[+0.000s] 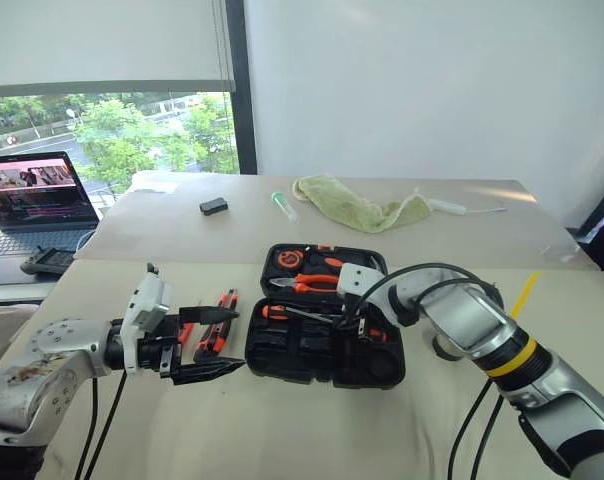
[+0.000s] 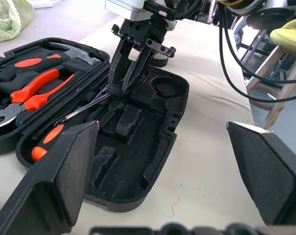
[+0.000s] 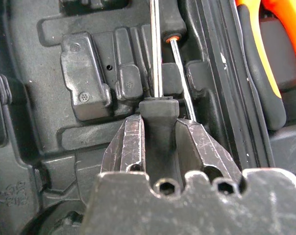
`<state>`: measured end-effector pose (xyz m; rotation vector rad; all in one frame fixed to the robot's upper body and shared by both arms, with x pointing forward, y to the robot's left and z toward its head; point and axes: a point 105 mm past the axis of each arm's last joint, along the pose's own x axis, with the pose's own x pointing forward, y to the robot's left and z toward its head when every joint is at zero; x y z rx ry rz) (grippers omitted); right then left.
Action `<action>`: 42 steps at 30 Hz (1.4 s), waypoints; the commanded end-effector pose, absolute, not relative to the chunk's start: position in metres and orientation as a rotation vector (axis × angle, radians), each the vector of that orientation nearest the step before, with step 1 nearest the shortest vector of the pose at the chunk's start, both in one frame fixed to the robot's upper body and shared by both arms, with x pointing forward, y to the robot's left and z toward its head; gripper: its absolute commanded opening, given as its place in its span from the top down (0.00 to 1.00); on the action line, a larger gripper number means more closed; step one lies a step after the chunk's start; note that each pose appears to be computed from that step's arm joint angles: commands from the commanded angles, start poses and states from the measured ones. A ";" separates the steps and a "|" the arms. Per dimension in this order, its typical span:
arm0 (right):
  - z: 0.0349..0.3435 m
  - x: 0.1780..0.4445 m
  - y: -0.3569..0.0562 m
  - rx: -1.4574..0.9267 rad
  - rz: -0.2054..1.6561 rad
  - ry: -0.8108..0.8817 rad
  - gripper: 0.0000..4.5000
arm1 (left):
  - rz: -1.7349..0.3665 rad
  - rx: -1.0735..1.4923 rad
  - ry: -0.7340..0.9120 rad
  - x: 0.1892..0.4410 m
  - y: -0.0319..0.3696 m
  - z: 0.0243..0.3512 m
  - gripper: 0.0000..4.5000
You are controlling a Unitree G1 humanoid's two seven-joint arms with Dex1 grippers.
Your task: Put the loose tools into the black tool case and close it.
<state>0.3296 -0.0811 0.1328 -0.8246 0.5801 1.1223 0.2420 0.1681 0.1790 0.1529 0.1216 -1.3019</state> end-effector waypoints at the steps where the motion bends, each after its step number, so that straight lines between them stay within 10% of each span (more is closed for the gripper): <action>1: 0.119 0.321 -0.084 -0.922 1.170 0.634 0.87 | -1.309 0.184 0.098 0.239 0.167 0.186 0.00; 10: 0.115 0.322 -0.089 -0.951 1.190 0.641 0.87 | -1.307 0.184 0.097 0.238 0.166 0.185 0.00; 11: 0.117 0.321 -0.088 -0.943 1.195 0.634 0.65 | -1.306 0.184 0.096 0.238 0.166 0.185 0.00; 15: 0.133 0.318 -0.086 -0.905 1.193 0.572 0.39 | -1.306 0.183 0.097 0.238 0.166 0.185 0.00; 23: 0.189 0.304 -0.091 -0.622 1.141 0.374 0.39 | -1.305 0.176 0.092 0.239 0.164 0.185 0.00; 32: 0.159 0.303 -0.093 -0.292 0.878 0.216 0.99 | -1.314 0.175 0.082 0.238 0.161 0.185 0.00; 42: 0.125 0.319 -0.079 -0.223 0.682 0.143 0.99 | -1.319 0.192 0.091 0.238 0.163 0.189 0.00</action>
